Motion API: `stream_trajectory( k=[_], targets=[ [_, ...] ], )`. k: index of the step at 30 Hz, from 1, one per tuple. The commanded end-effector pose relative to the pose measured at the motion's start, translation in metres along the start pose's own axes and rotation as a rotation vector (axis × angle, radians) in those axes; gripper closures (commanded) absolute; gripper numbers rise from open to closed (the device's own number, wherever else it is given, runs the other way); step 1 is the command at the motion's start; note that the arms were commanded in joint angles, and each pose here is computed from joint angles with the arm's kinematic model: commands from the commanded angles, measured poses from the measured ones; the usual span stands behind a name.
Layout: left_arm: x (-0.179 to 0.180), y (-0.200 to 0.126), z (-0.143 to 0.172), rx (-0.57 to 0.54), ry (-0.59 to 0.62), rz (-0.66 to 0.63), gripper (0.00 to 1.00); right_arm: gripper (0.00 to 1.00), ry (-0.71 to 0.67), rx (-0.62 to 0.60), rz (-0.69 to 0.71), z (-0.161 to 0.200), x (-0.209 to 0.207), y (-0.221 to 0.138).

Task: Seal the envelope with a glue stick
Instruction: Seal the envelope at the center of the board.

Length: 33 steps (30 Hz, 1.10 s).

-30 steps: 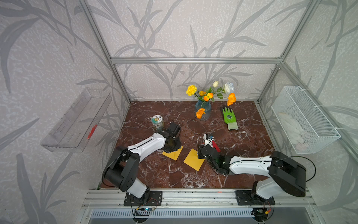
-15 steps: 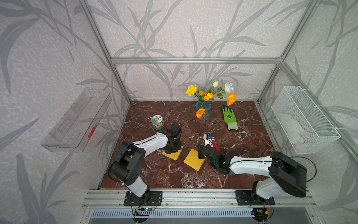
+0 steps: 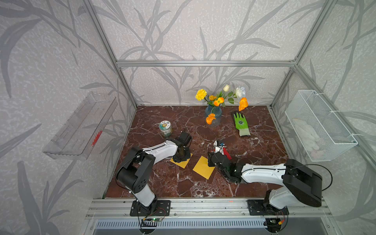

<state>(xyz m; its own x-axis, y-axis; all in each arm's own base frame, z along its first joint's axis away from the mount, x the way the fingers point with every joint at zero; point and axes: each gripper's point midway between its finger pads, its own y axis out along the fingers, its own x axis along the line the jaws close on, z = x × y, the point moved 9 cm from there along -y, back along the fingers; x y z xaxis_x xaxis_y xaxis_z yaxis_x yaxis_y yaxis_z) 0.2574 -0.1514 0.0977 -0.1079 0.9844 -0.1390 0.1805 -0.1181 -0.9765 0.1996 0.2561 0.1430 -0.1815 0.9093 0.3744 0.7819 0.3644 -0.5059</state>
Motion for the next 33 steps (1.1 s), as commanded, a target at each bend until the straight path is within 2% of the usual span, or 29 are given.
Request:
stream_trajectory(
  k=[1,7,11,25,33],
  targets=[
    [0.023,0.045,0.032,0.132,0.021,-0.164,1.00,1.00,0.019,-0.020,0.004,-0.006,0.001,-0.003],
    [0.022,0.050,0.040,0.180,0.067,-0.248,1.00,1.00,0.019,-0.018,0.008,-0.006,0.000,-0.004],
    [0.017,0.045,0.039,0.180,0.090,-0.273,0.93,1.00,0.021,-0.019,0.009,-0.005,-0.001,-0.004],
    [-0.020,-0.020,-0.001,0.010,0.083,-0.100,0.88,1.00,0.022,-0.029,0.005,-0.007,-0.001,-0.006],
    [-0.027,-0.037,-0.007,-0.020,0.098,-0.064,0.87,1.00,0.022,-0.036,0.008,-0.007,-0.004,-0.008]
  ],
)
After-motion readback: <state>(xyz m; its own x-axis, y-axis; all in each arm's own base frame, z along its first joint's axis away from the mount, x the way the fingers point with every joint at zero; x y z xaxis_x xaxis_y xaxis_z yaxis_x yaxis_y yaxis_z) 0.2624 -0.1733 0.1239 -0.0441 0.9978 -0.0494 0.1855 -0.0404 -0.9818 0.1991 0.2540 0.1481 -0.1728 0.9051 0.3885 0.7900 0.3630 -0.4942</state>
